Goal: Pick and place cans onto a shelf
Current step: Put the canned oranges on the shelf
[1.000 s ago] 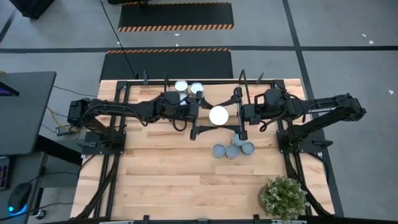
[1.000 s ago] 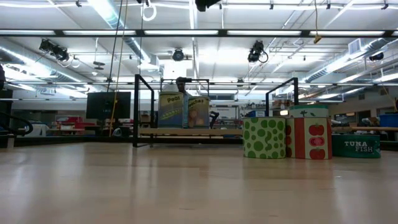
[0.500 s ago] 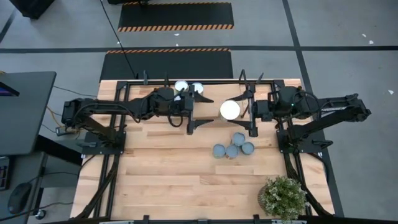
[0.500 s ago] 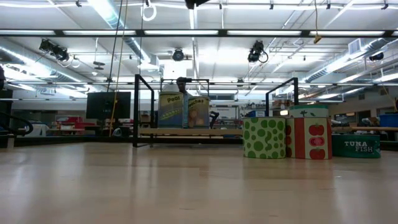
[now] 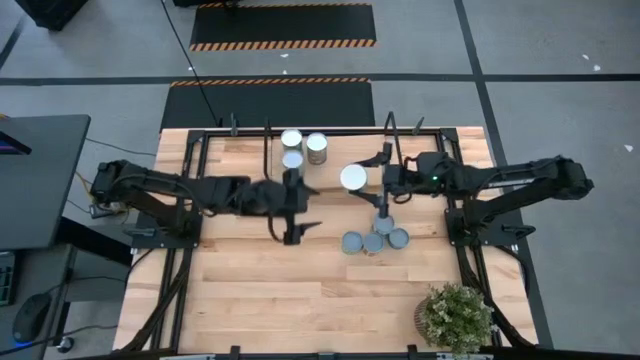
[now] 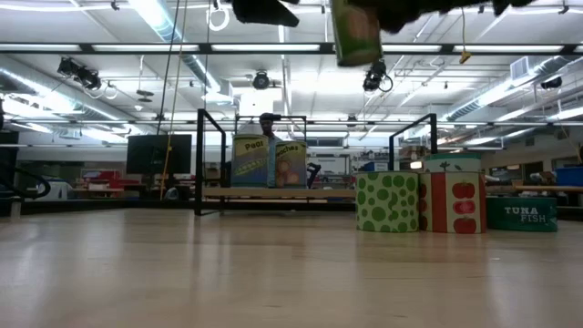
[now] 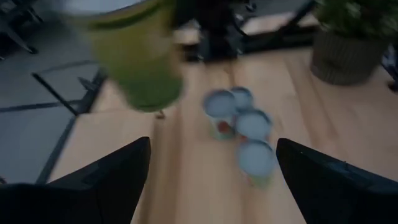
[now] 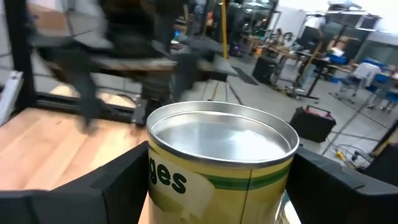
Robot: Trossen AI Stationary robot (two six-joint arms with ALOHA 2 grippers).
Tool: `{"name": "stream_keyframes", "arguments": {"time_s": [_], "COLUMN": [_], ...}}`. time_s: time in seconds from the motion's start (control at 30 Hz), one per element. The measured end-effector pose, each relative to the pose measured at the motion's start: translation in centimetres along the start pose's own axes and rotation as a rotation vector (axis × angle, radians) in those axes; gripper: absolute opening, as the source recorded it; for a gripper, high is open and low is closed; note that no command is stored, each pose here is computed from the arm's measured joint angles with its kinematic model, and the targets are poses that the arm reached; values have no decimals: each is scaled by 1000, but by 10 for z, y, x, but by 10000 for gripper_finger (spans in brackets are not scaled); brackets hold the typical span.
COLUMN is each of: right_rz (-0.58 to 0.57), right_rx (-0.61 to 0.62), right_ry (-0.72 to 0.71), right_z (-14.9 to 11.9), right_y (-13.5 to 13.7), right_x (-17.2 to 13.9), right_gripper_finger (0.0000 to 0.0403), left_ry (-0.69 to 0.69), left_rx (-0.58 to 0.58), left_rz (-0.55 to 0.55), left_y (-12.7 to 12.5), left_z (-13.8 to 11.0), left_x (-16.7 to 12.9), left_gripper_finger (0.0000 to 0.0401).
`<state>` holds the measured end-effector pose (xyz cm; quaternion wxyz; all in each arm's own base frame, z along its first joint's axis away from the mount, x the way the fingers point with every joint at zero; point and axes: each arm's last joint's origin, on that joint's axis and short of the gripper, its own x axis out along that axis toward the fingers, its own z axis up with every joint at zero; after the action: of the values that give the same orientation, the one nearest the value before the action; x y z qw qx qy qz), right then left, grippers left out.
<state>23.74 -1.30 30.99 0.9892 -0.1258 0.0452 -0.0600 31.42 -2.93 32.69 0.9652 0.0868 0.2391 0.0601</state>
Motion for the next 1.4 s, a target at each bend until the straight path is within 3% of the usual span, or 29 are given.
{"name": "stream_keyframes", "arguments": {"time_s": [0.13, 0.27, 0.6, 1.07, 1.4], "right_rz": [-44, -73, -136, -182, -199], "right_rx": [46, 93, 132, 177, 199], "right_ry": [27, 67, 82, 97, 144], "right_z": [-24, -43, -97, -149, -169], "right_y": [-5, -9, -17, -37, -42], "right_x": [15, 36, 83, 123, 126], "right_gripper_finger": [326, 326, 326, 329, 371], "left_ry": [60, 114, 59, -2, -16], "left_rx": [-7, -23, -79, -167, -186], "left_rz": [-24, -3, 3, 64, 52], "left_y": [-22, -41, -69, -96, -104], "left_z": [-15, -52, -103, -139, -140], "left_x": [-2, 6, 1, -22, -28], "left_gripper_finger": [354, 354, 354, 354, 354]}}
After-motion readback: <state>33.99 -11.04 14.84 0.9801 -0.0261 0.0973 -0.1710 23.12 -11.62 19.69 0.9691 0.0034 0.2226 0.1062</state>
